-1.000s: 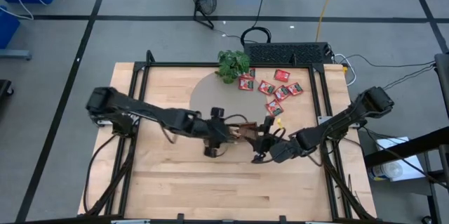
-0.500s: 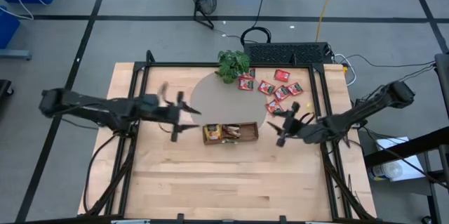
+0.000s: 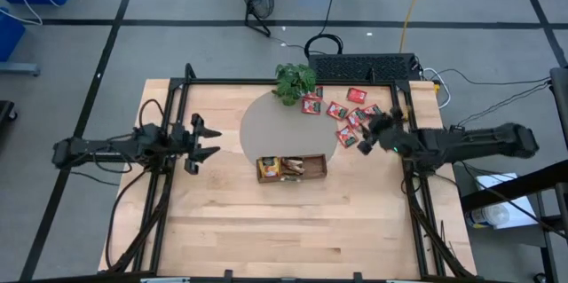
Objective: Pick & Place Tea
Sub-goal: Put the red tea bag into the right slot of the wooden organizer
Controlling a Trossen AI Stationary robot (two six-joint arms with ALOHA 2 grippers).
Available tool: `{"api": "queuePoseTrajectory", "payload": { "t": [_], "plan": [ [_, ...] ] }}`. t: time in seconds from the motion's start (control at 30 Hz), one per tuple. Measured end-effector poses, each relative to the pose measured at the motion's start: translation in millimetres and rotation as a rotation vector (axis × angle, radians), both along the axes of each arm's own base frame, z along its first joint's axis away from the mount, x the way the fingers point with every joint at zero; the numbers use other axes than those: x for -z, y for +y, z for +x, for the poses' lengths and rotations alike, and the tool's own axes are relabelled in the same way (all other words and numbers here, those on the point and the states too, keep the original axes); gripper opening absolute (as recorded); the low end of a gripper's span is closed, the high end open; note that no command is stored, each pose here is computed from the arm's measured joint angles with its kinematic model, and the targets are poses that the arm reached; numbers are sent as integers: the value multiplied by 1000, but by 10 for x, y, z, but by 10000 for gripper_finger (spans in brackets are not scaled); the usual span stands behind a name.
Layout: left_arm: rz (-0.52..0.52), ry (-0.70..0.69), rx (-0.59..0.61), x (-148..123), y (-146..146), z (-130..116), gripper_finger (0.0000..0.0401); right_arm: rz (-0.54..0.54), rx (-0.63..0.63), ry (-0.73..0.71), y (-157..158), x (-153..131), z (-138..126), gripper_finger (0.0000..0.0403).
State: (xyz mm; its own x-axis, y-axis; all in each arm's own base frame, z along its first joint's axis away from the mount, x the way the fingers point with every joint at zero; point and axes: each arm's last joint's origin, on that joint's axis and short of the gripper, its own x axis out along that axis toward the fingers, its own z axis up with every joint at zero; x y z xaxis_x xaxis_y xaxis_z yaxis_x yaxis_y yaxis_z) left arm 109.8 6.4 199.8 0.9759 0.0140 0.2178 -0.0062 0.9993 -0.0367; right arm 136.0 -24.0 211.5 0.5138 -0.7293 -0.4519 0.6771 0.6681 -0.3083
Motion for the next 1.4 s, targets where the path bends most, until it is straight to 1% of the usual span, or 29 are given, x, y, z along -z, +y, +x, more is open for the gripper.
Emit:
{"api": "queuePoseTrajectory", "payload": {
  "t": [0.07, 0.13, 0.33, 0.4, 0.5, 0.67, 0.87, 0.97, 1.13, 1.27, 1.4],
  "plan": [
    [-6, 11, -3, 47, 3, -17, 220, 102, 63, 74, -140, 23, -6, 169],
    [0, 34, -9, 74, 7, -21, 220, 183, 106, 118, -277, 52, 21, 169],
    [-3, 127, -19, 164, 14, -9, 215, 370, 193, 262, -691, 320, 44, 169],
    [-17, 155, -10, 191, 12, -6, 214, 397, 228, 287, -838, 401, 36, 169],
    [-14, 153, 8, 189, 7, -6, 214, 447, 272, 295, -1029, 500, 26, 169],
    [-9, 156, 10, 192, 6, -6, 214, 539, 280, 300, -1213, 585, 72, 169],
    [-9, 154, 10, 190, 6, -6, 214, 578, 283, 351, -1248, 688, 107, 169],
    [-9, 154, 10, 190, 6, -6, 214, 584, 295, 354, -1250, 704, 107, 169],
    [-9, 153, 9, 189, 6, -6, 214, 550, 358, 420, -1240, 712, 63, 163],
    [-10, 153, 10, 189, 6, -6, 214, 533, 383, 450, -1236, 714, 43, 134],
    [-11, 153, 10, 189, 6, -6, 214, 558, 325, 433, -1233, 716, 64, 88]
  ]
}}
